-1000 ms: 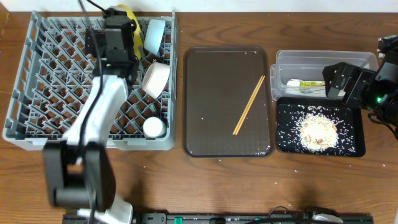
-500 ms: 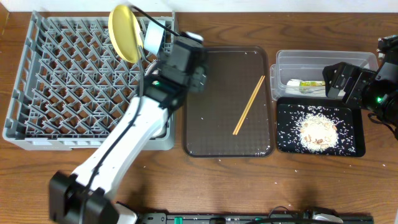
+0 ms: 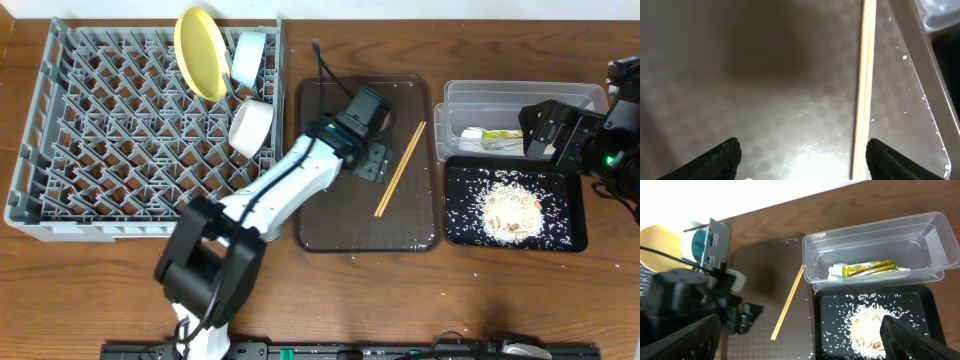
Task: Sort waste into correct bins and load items into the dishwasher
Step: 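Move the left gripper over the wooden chopsticks on the brown tray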
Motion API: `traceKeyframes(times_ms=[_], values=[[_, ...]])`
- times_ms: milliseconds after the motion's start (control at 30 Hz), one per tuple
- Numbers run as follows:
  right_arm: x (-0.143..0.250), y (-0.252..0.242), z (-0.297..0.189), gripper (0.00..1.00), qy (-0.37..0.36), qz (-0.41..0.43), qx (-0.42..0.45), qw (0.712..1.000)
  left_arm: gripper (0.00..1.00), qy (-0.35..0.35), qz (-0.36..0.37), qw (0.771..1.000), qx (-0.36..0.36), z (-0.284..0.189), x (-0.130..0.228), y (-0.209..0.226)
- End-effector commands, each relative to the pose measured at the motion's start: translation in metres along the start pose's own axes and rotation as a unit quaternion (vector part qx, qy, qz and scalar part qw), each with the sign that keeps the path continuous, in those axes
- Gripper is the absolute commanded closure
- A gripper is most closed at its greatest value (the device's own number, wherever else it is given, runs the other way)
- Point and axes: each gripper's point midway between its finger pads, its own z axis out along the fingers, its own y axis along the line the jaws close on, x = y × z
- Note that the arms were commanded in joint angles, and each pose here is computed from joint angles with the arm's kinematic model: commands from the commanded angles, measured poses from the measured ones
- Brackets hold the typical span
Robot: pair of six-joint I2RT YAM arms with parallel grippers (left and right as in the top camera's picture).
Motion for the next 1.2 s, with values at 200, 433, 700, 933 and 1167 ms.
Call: traceKeyframes(times_ms=[200,433,700,933,1167], values=[[-0.001,-0.003,-0.001,0.01,-0.003,-0.003,0.005,1.0,0.2,0.023,0.061,0.997,0.037,0.041,0.017,-0.045],[-0.001,-0.003,-0.001,0.01,-0.003,-0.003,0.005,1.0,0.2,0.021,0.073,0.997,-0.005,0.058,0.019,-0.035],[-0.001,-0.003,-0.001,0.01,-0.003,-0.003,0.005,1.0,0.2,-0.01,0.08,0.996,-0.024,0.058,0.004,-0.029],[-0.001,-0.003,-0.001,0.01,-0.003,-0.003,0.005,1.0,0.21,-0.024,0.092,0.994,-0.048,0.065,-0.001,-0.021],[-0.001,-0.003,-0.001,0.01,-0.003,-0.003,0.005,1.0,0.2,-0.017,0.093,0.994,-0.049,0.084,0.004,-0.019]])
